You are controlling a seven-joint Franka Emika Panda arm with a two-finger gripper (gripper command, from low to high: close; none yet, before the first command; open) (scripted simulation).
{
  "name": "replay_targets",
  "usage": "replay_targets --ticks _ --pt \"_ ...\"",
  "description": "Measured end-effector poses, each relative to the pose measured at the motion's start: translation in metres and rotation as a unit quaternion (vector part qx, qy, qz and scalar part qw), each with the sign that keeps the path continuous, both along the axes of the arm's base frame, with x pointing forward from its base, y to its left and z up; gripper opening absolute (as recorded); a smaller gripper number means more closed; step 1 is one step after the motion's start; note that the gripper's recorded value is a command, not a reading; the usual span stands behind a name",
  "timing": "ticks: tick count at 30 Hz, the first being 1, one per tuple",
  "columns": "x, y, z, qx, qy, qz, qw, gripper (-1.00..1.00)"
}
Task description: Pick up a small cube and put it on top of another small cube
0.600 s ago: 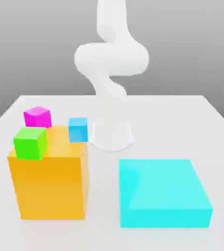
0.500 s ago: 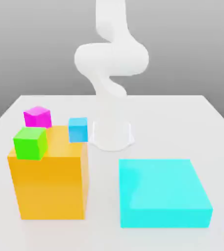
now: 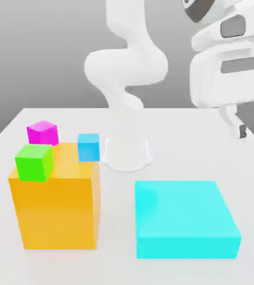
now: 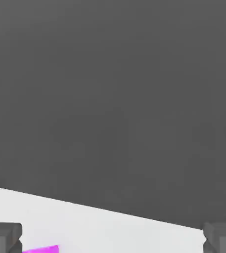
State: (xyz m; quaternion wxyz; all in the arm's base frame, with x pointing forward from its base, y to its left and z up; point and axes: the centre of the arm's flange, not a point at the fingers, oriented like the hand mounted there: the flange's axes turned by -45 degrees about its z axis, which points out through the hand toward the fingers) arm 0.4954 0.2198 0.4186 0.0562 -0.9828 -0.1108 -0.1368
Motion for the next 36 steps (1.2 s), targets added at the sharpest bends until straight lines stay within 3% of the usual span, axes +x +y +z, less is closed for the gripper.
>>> replay_targets --ticks 11,15,16,23,27,36 --pt "-0.044 0.104 -0.197 -0.069 0.114 0.054 0.990 0.00" --pt "-0.052 0.113 -0.261 -0.078 0.124 0.060 0.987 0.00" --pt "-0.053 0.113 -0.275 -0.079 0.125 0.060 0.987 -1.00" --pt "-0.054 0.113 -0.278 -0.078 0.125 0.061 0.987 -1.00" --pt "-0.053 0.112 -0.229 -0.078 0.125 0.060 0.987 -1.00" --pt "-0.003 -0.071 -0.119 -0.066 0.132 -0.072 0.986 -1.00"
